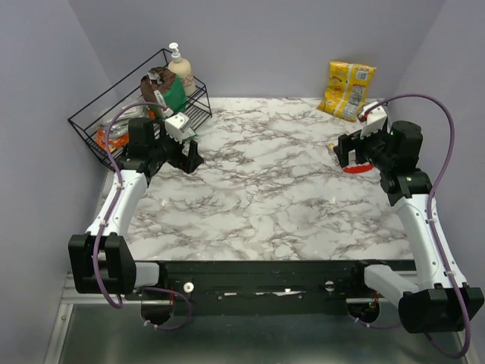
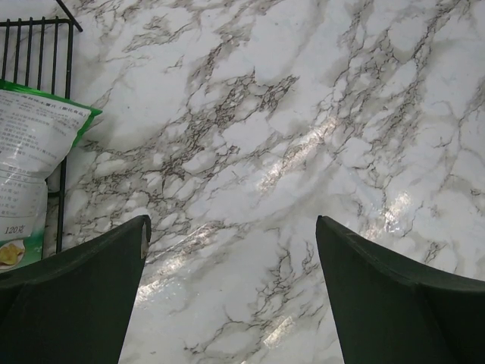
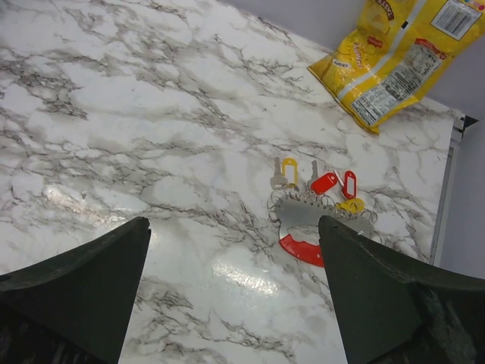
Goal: Remove the keys from the keyring
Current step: Move the keyring to the center of the board.
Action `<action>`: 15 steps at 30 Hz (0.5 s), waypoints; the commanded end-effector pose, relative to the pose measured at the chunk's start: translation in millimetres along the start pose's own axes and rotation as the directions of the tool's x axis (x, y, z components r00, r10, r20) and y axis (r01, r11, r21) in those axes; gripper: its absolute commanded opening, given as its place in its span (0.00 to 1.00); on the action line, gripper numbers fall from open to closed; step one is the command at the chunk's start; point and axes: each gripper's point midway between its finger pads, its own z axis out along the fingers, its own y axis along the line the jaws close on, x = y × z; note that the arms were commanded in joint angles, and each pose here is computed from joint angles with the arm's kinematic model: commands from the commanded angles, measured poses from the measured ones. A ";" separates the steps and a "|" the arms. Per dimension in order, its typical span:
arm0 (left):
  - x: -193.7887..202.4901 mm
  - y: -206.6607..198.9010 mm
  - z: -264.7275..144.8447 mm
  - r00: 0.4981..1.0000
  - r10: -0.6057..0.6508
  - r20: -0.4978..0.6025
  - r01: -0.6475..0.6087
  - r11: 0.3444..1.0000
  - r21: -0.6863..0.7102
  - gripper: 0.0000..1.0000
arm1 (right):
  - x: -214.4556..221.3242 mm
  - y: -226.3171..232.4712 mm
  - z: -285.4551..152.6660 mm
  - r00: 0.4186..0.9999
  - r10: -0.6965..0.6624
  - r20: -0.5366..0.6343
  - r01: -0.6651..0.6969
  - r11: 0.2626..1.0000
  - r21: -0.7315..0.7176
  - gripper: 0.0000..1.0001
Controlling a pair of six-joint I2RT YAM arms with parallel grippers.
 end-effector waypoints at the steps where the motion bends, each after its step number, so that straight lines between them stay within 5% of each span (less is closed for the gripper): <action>1: 5.4 -2.4 4.5 1.000 -0.020 -0.008 0.020 0.999 0.031 0.99 | 10.2 4.2 2.7 0.999 0.019 -0.032 -0.019 0.999 -0.025 1.00; 15: 12.3 -3.0 7.4 1.000 -0.018 -0.020 0.019 0.999 0.039 0.99 | 30.7 -2.8 10.8 0.996 -0.052 -0.073 0.052 0.999 -0.002 1.00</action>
